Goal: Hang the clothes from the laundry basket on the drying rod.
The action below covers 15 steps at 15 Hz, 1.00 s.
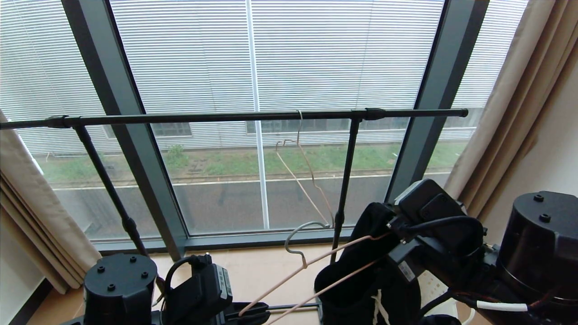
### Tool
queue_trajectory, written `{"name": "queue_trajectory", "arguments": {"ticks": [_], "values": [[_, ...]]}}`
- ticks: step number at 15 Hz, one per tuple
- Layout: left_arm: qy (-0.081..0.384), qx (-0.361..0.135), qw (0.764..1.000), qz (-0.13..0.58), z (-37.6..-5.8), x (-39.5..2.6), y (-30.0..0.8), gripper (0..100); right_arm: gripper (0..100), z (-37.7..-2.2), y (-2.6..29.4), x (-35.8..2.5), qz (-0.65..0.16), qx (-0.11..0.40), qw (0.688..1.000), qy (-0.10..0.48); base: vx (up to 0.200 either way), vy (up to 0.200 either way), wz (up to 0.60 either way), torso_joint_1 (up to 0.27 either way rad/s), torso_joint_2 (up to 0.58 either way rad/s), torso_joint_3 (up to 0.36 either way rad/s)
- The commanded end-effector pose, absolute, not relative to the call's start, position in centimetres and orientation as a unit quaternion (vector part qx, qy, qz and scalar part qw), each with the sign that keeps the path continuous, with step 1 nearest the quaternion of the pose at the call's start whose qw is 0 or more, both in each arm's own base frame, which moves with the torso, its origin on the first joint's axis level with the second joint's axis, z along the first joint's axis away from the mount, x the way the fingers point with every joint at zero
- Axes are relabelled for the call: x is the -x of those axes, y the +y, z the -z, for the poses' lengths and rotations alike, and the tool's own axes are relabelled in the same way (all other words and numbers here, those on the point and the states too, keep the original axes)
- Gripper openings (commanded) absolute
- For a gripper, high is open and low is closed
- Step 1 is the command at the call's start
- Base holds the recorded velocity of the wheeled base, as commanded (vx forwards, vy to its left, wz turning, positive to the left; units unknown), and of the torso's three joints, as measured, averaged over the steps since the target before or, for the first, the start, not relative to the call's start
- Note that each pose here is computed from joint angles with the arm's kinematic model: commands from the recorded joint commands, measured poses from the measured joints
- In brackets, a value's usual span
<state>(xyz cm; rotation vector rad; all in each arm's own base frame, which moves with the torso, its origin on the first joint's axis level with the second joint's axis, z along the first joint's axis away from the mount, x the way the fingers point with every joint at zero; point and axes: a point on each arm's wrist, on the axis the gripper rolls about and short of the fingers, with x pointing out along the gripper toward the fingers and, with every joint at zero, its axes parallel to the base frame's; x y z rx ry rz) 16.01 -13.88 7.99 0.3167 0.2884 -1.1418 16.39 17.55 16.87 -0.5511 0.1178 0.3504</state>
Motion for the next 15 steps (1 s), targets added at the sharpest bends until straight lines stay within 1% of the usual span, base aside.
{"name": "queue_trajectory", "arguments": {"ticks": [1, 6, 8, 10, 12, 14, 15], "values": [[0.143, -0.150, 0.818, 0.536, -7.6, -16.1, -14.0, 0, 0, -16.8, 18.3, -15.8, -0.190, 0.267, 0.943, 0.054, 0.000, 0.000, 0.00, 0.000, 0.00, 0.000], [0.148, -0.150, 0.817, 0.536, -7.4, -16.2, -14.1, 0, 0, -17.3, 19.6, -13.6, -0.234, 0.249, 0.939, 0.037, 0.000, 0.000, 0.00, 0.000, 0.00, 0.000], [0.140, -0.150, 0.819, 0.536, -7.6, -16.3, -14.1, 0, 0, -17.5, 20.3, -12.8, -0.253, 0.242, 0.936, 0.030, 0.000, 0.000, 0.00, 0.000, 0.00, 0.000], [0.144, -0.150, 0.819, 0.535, -7.3, -16.4, -14.1, 0, 0, -17.9, 21.1, -12.2, -0.267, 0.219, 0.938, 0.027, 0.000, 0.000, 0.00, 0.000, 0.00, 0.000], [0.140, -0.153, 0.824, 0.527, -7.4, -16.4, -14.1, 0, 0, -18.1, 22.3, -12.1, -0.251, 0.193, 0.948, 0.031, 0.000, 0.000, 0.00, 0.000, 0.00, 0.000], [0.146, -0.154, 0.824, 0.526, -7.1, -16.5, -14.2, 0, 0, -18.1, 22.5, -12.0, -0.245, 0.192, 0.950, 0.032, 0.000, 0.000, 0.00, 0.000, 0.00, 0.000], [0.142, -0.157, 0.830, 0.516, -7.2, -16.6, -14.2, 0, 0, -18.2, 22.2, -12.0, -0.228, 0.192, 0.954, 0.031, 0.000, 0.000, 0.00, 0.000, 0.00, 0.000]]}}
